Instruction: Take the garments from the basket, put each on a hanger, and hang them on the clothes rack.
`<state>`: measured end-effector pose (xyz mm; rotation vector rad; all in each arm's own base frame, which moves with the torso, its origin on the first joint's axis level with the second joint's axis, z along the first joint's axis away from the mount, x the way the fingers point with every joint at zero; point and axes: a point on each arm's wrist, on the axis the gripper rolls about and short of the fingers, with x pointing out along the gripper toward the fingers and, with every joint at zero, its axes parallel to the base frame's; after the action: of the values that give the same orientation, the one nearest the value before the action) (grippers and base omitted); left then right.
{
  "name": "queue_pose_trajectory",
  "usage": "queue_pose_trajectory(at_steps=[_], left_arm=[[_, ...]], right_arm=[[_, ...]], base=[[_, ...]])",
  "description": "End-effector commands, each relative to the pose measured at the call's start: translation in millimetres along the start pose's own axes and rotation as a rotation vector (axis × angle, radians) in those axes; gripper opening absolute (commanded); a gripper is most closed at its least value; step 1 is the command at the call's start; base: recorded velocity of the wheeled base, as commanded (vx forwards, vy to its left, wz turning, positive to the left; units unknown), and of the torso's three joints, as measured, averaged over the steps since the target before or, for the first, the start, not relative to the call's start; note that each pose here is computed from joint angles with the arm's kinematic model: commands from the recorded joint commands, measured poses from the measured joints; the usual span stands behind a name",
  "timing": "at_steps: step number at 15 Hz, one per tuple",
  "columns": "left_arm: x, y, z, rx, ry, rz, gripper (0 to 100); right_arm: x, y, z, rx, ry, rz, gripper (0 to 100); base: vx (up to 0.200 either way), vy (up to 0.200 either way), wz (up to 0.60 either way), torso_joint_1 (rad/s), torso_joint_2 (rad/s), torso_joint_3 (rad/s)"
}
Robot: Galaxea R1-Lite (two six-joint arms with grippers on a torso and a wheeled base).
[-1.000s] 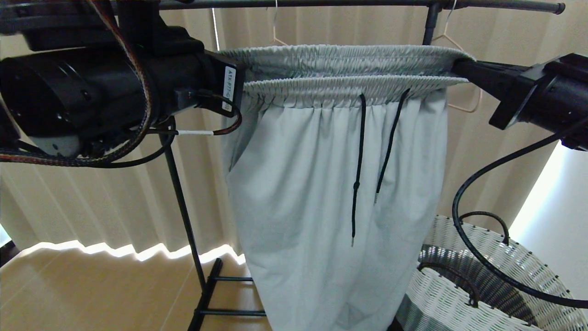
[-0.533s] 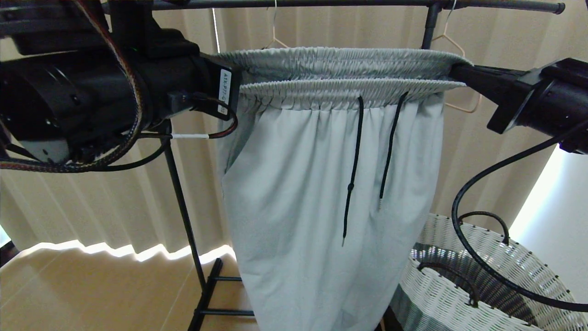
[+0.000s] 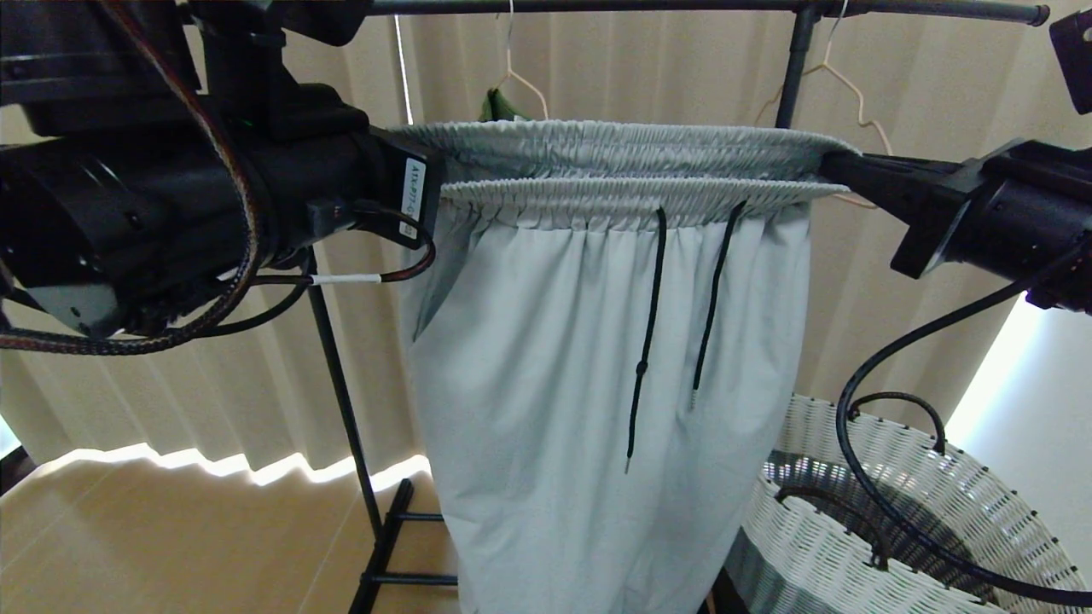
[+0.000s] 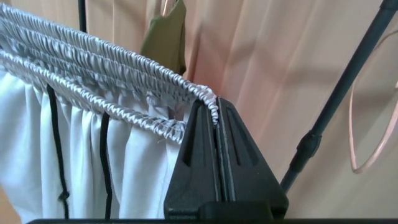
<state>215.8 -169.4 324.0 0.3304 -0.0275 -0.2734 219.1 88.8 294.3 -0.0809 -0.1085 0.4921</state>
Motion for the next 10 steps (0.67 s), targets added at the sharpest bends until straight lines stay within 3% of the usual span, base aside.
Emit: queue_pose_trajectory(at_steps=[1,2,5,10], left_arm=[[1,-0.6,-1,0.0,0.003,-0.001,0],[1,-0.9,-3,0.0,0.009,-0.001,0],[2,-2.6,-14,0.014,0.033,0.002,0],[10,15.5,-23,0.021,0.066,0.083,0]], right_arm=[[-1,0.5,-0.9,0.0,0.014,0.003,0],[-2,0.7,-2.3,0.001,0.022,0.004,100],[-4,1.6,-11.9,0.005,0.028,0.003,100],[-8,3.9,-20.7,0.0,-0.051,0.029,100]], base=[[0.0,0.0,0.0,0.0,0.0,0.0],[0.0,0.0,0.0,0.0,0.0,0.0],[0.0,0.0,0.0,0.0,0.0,0.0],[0.0,0.0,0.0,0.0,0.0,0.0]])
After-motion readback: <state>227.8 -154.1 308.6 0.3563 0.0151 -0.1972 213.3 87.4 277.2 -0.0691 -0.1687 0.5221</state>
